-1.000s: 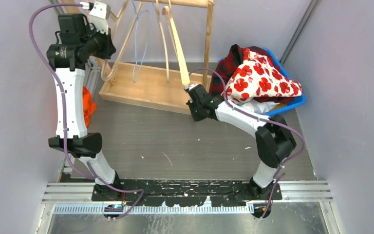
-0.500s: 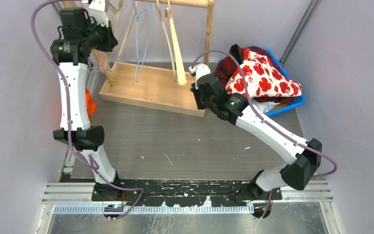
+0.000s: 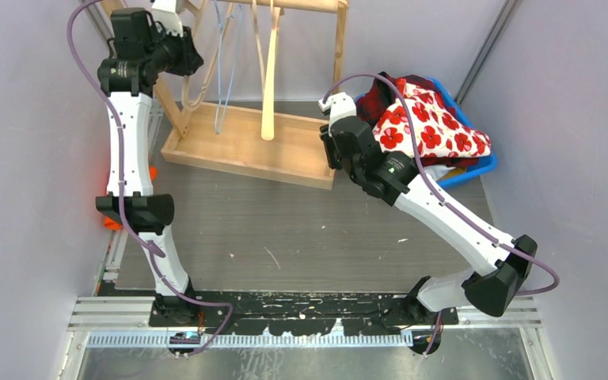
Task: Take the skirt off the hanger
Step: Place the hanger on the clothesline.
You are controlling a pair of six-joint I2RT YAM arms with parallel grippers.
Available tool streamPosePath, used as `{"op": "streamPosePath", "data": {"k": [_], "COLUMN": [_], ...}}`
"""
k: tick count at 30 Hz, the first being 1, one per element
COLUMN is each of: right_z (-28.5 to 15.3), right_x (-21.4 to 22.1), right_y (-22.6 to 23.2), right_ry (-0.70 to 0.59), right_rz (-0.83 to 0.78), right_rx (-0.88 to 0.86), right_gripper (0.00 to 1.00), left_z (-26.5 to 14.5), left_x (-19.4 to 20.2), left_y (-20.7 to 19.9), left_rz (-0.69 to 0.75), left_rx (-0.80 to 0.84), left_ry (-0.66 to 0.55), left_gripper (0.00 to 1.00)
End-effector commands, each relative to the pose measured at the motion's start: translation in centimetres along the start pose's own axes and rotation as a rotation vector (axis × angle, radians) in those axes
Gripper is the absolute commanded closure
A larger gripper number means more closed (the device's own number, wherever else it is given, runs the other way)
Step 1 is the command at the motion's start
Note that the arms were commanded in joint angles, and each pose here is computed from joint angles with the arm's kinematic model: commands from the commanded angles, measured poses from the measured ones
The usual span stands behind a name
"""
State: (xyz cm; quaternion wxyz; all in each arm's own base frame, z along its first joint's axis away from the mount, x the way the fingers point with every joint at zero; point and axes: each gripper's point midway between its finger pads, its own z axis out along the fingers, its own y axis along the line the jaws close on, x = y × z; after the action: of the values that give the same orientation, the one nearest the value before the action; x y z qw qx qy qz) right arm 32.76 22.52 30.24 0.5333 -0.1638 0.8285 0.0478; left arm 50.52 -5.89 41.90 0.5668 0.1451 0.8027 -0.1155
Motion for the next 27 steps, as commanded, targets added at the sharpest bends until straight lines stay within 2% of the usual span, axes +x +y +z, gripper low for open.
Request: {"op": "streamPosePath", "data": {"k": [1,2,4,7,10,11,15,17,20,21,27], "right_z": [-1.6,-1.6,-1.4,-0.9,-0.4,-0.2,0.3,0.5,0.7,0.8,1.8], "right_x": [-3.6,-3.7,-3.8,-3.8,-3.7,-3.7,-3.5,-3.6,-3.9,-3.8,-4.4], "right_y": [-1.8,-1.8,-1.7,-1.4,-1.4,-1.4,-1.3,-1.2,-1.5,-1.5,-0.8], "right_ry": [-0.132,-0.138,-0.15,-0.154,-0.155,-0.16,-0.18,-0.183,-0.191,-0.194,-0.219], "right_rz": [0.036,0.034,0.028,0.012,0.004,0.006,-0.005,-0.014,-0.036,-0.043,-0.047], "right_rx": [0.059,0.06,0.06,0.052,0.062,0.071,0.073,0.072,0.09,0.093,0.069], "right_gripper": [0.66,0.63,0.61,0.6,0.58,0.56,0.39,0.28,0.05,0.0,0.0], "left_z": [-1.4,-1.8,-2.7,-4.8,-7.2,-8.1,-11.5,-13.1,-15.7,-16.5,-20.0], "left_x": [-2.1,-2.0,-2.1,-2.4,-2.9,-3.1,-3.8,-3.9,-3.9,-3.8,-3.5], "left_y": [-0.5,-0.6,-0.5,0.0,0.1,0.0,-0.7,-1.2,-2.8,-3.5,-6.0], "left_rz": [0.025,0.034,0.061,0.092,0.116,0.124,0.153,0.163,0.164,0.157,0.122], "left_rx": [0.014,0.011,-0.003,-0.05,-0.079,-0.086,-0.104,-0.114,-0.091,-0.073,-0.039], "left_ry": [-0.064,-0.062,-0.059,-0.06,-0.073,-0.082,-0.112,-0.122,-0.148,-0.159,-0.217], "left_gripper": [0.59,0.52,0.5,0.38,0.11,0.07,0.04,0.04,0.03,0.03,0.02]}}
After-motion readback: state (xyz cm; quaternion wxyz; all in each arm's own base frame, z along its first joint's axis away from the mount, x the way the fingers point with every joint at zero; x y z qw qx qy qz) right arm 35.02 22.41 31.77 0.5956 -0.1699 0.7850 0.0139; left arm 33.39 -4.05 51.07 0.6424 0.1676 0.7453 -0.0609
